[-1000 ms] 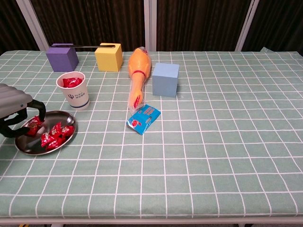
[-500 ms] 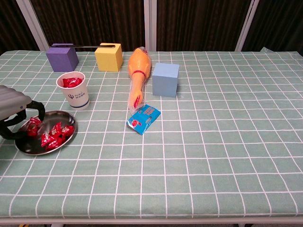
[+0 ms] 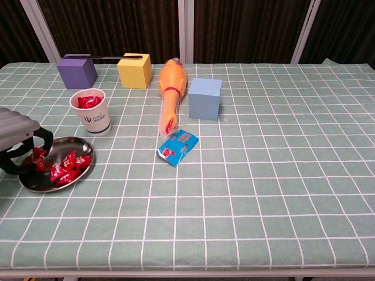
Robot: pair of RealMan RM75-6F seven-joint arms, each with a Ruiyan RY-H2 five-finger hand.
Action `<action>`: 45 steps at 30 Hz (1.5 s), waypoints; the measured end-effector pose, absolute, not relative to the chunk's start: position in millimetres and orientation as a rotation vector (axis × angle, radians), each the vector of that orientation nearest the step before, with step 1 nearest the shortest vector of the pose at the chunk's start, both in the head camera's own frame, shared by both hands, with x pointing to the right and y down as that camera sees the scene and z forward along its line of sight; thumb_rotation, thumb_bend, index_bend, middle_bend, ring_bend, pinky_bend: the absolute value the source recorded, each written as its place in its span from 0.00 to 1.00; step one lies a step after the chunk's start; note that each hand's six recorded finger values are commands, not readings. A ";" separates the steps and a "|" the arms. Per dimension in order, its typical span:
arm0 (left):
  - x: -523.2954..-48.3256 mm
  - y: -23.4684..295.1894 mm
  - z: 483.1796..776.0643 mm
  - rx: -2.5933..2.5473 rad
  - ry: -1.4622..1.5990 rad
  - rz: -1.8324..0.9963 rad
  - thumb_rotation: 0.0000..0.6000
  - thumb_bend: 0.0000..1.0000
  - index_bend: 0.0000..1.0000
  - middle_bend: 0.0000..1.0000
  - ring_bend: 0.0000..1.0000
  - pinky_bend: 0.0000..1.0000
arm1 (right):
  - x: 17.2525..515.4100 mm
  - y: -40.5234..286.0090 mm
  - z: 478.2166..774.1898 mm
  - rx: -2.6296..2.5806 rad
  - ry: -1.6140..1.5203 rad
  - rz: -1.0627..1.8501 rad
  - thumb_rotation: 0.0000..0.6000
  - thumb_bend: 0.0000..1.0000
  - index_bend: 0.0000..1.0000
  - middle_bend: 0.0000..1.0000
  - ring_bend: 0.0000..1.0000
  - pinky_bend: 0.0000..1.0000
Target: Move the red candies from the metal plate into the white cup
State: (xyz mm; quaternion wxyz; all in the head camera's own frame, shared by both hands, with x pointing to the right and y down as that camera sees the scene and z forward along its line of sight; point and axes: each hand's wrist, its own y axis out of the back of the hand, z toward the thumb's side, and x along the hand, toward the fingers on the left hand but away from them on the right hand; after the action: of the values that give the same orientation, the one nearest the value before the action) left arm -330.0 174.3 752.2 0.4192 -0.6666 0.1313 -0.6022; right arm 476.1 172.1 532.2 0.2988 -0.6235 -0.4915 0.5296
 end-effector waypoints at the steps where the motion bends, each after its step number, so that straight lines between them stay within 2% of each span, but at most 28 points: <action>1: -330.3 174.2 752.6 -1.672 0.329 -1.510 1.00 0.33 0.56 0.95 1.00 1.00 | 476.1 172.1 532.1 -1.656 -1.305 1.407 1.00 0.15 0.01 0.10 0.02 0.39; 8: -330.0 172.5 751.7 -1.689 0.351 -1.498 1.00 0.40 0.63 0.96 1.00 1.00 | 476.2 171.9 531.9 -1.656 -1.307 1.406 1.00 0.15 0.01 0.10 0.02 0.39; 19: -325.4 159.0 725.8 -1.717 0.455 -1.445 1.00 0.42 0.64 0.96 1.00 1.00 | 477.6 172.0 533.2 -1.662 -1.311 1.403 1.00 0.15 0.01 0.10 0.02 0.39; 26: -300.5 122.5 690.1 -1.719 0.567 -1.326 1.00 0.42 0.63 0.96 1.00 1.00 | 480.4 173.5 532.8 -1.660 -1.318 1.402 1.00 0.15 0.01 0.10 0.02 0.39; 30: -282.7 100.3 682.6 -1.709 0.571 -1.284 1.00 0.41 0.61 0.96 1.00 1.00 | 481.8 174.0 533.0 -1.658 -1.323 1.404 1.00 0.15 0.01 0.10 0.02 0.39; 36: -262.0 74.2 688.1 -1.708 0.554 -1.284 1.00 0.41 0.57 0.96 1.00 1.00 | 482.8 173.5 533.5 -1.658 -1.323 1.406 1.00 0.15 0.01 0.10 0.02 0.39; 45: -258.2 67.9 711.7 -1.704 0.479 -1.386 1.00 0.40 0.45 0.95 1.00 1.00 | 485.0 173.5 534.0 -1.653 -1.326 1.416 1.00 0.15 0.01 0.11 0.02 0.39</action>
State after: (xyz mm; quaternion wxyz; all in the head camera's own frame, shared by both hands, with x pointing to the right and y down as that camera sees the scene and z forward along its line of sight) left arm -258.2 67.9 711.7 0.4320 -0.6835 0.1920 -0.5562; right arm 485.0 173.5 534.0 0.2921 -0.6201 -0.4976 0.5314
